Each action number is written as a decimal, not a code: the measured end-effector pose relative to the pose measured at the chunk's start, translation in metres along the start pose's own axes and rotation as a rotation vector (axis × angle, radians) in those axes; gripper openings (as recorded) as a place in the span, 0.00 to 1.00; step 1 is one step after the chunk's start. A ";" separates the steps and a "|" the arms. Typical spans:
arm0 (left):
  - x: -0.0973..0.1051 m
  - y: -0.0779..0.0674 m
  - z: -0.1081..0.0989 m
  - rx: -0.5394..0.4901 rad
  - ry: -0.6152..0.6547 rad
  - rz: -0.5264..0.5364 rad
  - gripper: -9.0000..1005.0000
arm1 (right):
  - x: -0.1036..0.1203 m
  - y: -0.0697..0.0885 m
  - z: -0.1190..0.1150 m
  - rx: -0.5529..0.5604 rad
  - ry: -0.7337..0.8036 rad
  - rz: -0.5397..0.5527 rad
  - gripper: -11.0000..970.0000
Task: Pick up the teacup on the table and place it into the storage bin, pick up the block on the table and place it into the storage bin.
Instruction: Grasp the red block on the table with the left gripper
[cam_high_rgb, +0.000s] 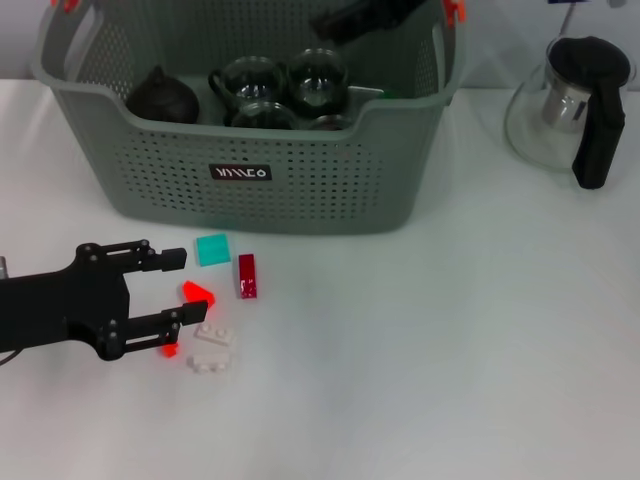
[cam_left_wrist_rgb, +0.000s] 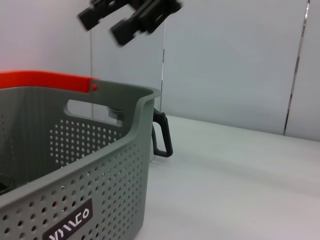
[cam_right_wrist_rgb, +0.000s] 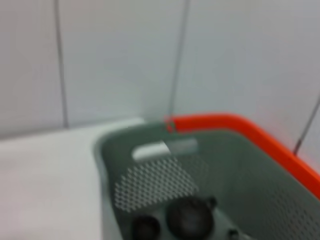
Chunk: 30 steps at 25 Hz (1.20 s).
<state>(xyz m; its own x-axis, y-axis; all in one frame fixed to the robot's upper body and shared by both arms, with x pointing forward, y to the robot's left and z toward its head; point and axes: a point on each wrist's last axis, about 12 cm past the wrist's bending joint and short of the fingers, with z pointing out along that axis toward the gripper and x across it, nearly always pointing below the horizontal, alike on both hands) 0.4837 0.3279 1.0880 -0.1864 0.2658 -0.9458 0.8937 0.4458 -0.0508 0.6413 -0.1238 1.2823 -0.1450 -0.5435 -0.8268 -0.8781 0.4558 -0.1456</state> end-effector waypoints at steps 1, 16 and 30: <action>0.000 0.000 0.000 0.000 0.000 0.001 0.65 | 0.001 0.002 -0.005 -0.009 -0.019 0.005 0.97; -0.002 0.006 -0.017 -0.027 0.096 0.030 0.65 | 0.099 0.059 -0.069 -0.300 -0.258 0.008 0.98; -0.037 0.023 0.004 0.009 0.424 0.040 0.65 | 0.142 0.074 -0.031 -0.525 -0.063 0.156 0.98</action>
<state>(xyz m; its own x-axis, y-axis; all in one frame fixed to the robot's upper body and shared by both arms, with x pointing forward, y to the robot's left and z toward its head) 0.5129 0.3252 1.1210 -0.3012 0.6112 -0.7319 0.9068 0.4210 -0.0216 0.5421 -0.1888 1.1712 -0.2777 -0.4468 -0.8504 -0.9603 0.1059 0.2579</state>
